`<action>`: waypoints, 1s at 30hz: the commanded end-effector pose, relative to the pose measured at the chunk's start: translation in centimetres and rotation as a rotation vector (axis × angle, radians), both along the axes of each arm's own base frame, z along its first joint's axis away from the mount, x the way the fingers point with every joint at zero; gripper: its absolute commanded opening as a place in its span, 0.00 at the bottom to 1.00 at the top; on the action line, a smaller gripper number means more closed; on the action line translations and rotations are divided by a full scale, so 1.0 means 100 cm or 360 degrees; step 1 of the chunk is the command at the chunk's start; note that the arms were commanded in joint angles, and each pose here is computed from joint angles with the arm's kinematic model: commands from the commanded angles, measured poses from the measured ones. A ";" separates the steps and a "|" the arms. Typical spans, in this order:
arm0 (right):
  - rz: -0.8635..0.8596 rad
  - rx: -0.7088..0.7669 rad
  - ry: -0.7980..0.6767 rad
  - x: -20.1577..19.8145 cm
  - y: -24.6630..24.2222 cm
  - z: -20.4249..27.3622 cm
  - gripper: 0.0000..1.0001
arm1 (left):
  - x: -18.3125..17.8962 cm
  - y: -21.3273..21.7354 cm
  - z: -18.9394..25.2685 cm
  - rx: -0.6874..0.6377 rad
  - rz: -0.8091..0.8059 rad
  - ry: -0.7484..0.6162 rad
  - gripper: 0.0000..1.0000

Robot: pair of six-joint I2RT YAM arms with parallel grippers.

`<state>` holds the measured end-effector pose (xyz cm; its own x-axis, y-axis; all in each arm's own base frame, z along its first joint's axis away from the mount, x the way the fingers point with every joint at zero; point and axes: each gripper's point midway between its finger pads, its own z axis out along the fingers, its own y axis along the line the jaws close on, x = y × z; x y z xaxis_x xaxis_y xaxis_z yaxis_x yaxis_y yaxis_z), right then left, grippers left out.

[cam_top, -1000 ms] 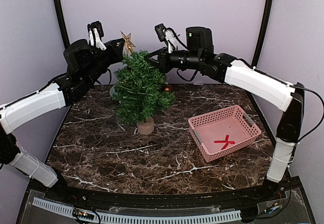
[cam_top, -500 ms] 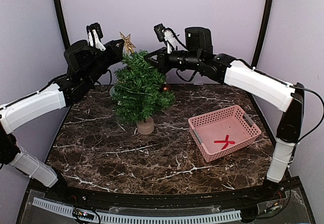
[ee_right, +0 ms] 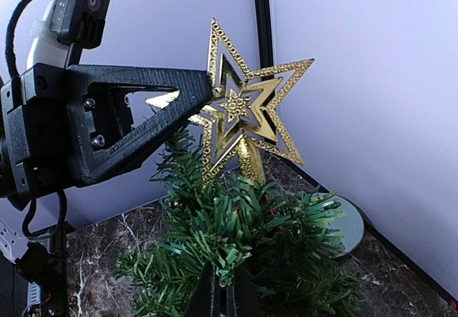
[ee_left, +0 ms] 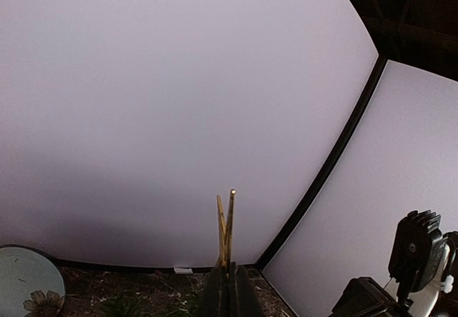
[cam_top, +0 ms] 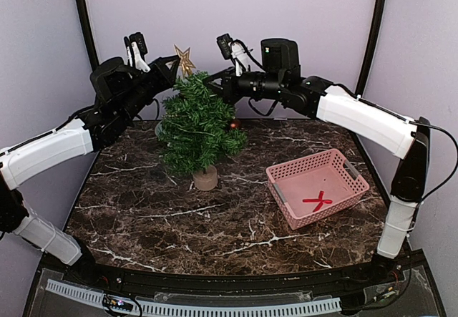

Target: Decorate the small christmas tree

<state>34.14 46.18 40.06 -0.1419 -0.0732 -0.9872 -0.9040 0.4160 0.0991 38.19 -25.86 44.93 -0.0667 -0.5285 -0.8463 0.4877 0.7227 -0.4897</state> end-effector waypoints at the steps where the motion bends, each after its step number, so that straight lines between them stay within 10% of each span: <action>1: -0.0007 0.0002 -0.0011 -0.004 0.001 0.002 0.00 | -0.010 -0.006 0.011 -0.0022 -0.0109 -0.0050 0.00; 30: 0.0006 -0.0032 -0.0007 -0.002 0.004 -0.007 0.00 | -0.007 -0.004 -0.021 0.0096 -0.0070 0.0108 0.00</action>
